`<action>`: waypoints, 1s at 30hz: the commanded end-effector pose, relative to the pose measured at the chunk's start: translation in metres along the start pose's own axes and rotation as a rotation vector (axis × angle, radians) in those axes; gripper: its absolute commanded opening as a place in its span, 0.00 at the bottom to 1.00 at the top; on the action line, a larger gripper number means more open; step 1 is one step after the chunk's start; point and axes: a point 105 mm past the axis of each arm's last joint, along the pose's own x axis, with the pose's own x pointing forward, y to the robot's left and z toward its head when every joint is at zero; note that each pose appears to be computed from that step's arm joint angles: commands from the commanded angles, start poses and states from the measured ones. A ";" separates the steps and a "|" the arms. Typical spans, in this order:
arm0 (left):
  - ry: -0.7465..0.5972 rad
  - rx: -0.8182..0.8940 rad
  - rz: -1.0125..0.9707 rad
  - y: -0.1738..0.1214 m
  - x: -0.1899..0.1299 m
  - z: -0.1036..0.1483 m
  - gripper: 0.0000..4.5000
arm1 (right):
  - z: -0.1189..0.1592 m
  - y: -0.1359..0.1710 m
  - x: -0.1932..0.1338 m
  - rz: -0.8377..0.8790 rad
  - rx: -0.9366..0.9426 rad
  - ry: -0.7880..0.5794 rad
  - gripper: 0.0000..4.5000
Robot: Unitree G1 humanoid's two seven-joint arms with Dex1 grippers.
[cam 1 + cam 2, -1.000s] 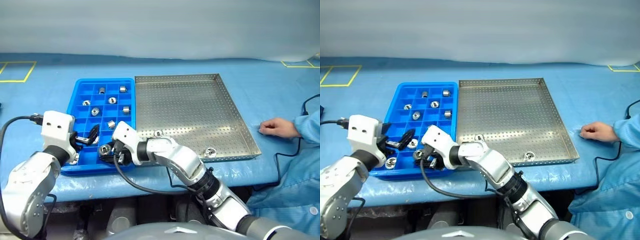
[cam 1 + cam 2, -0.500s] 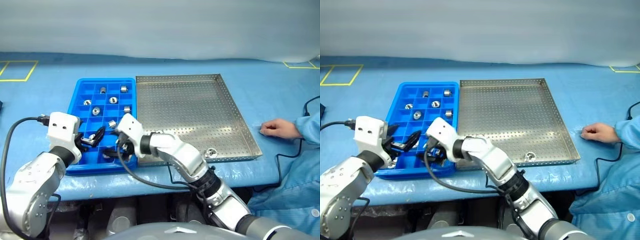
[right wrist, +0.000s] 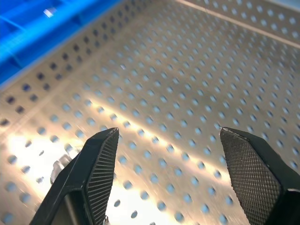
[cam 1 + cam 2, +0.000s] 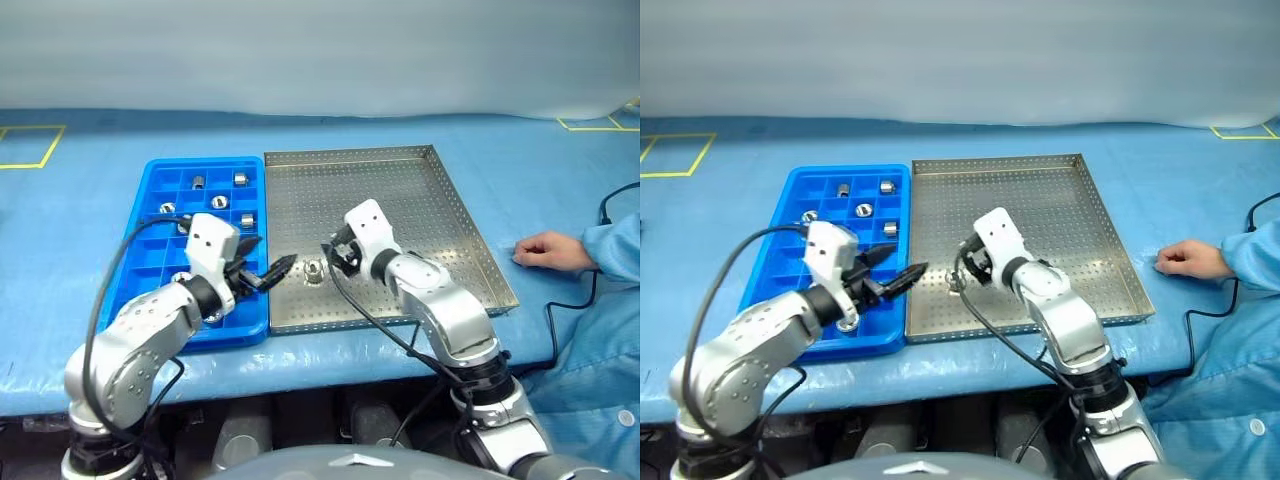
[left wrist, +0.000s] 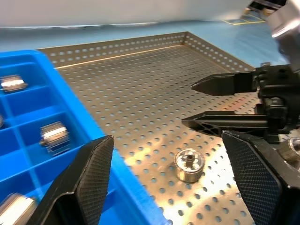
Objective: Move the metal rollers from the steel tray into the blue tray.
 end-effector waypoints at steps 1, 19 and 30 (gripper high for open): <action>0.006 0.050 -0.109 -0.016 0.010 0.002 0.90 | 0.008 -0.015 -0.022 -0.047 0.021 -0.008 0.80; -0.011 0.046 -0.173 -0.035 0.033 -0.012 0.90 | -0.016 -0.059 -0.043 -0.113 0.378 0.258 0.80; -0.031 0.006 -0.141 -0.038 0.034 -0.018 0.90 | -0.030 -0.055 -0.063 0.035 0.312 0.461 0.80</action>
